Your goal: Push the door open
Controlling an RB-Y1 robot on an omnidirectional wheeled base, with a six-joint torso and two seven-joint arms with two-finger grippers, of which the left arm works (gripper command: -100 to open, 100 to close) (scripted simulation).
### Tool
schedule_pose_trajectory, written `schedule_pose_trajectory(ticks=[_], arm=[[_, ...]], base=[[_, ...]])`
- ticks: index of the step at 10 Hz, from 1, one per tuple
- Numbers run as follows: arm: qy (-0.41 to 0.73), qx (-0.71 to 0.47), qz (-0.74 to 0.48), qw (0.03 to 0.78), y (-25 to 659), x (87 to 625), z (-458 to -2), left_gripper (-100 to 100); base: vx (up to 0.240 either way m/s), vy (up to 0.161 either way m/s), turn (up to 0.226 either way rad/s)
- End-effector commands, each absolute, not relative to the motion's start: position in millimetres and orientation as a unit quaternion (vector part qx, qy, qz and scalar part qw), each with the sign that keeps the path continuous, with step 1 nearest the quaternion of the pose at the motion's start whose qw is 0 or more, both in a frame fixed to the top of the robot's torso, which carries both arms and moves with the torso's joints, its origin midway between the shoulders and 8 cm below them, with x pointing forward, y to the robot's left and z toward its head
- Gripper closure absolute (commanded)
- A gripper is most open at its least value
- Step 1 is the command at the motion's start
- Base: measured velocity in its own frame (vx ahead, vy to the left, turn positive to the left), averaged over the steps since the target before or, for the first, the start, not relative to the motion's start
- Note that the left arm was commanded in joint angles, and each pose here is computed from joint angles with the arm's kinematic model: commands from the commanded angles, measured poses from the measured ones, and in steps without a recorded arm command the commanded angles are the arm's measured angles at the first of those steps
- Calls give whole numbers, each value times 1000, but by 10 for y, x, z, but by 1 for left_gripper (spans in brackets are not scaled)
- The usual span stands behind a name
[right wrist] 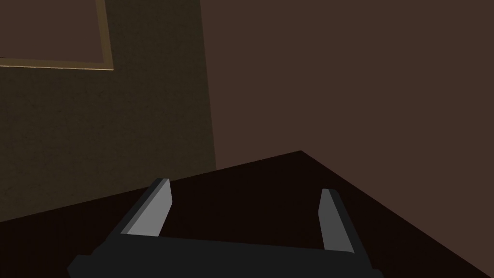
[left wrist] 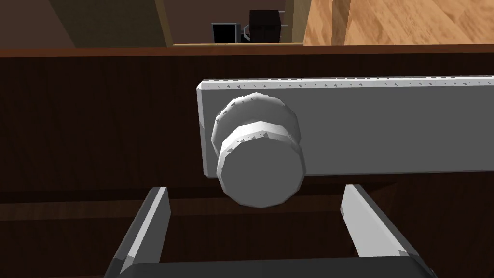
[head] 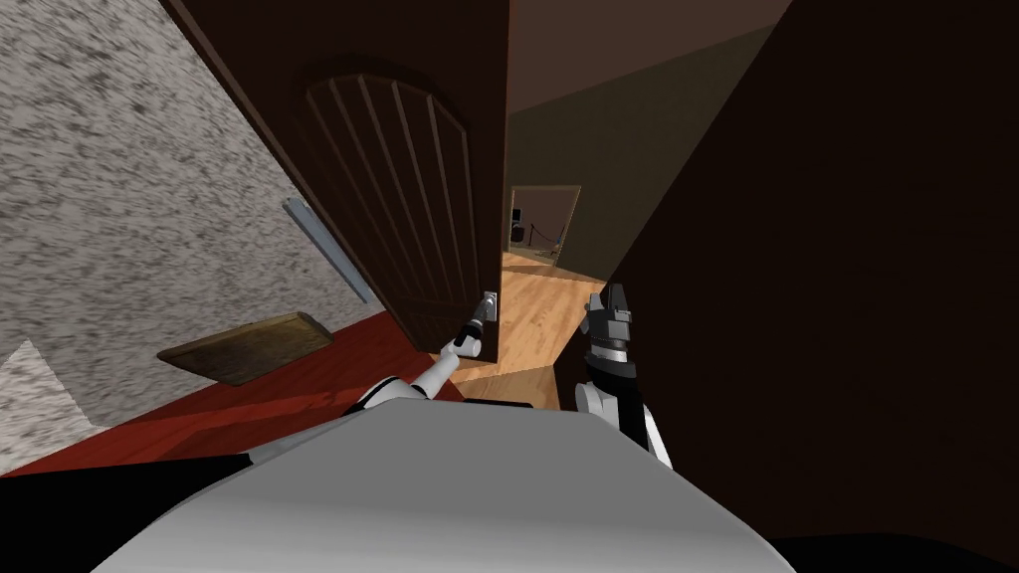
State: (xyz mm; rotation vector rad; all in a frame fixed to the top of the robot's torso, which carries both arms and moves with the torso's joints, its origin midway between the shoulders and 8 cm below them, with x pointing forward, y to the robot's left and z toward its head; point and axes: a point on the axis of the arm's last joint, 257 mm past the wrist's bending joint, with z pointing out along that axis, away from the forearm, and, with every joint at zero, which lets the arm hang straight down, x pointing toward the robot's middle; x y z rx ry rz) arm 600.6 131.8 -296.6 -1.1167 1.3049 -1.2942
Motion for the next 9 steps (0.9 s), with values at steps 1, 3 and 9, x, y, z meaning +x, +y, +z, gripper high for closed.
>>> schedule_pose_trajectory(ticks=[1,3,9], arm=[[531,-458,-531,475,1295,6001,-2963,-100],[531,-459,-532,474,1284,5997,-2964,-100],[531,-459,-532,474,1284,5997,-2964,100]], base=[[199,-43,-24],[145,-24,-12],[-16,3,-1]])
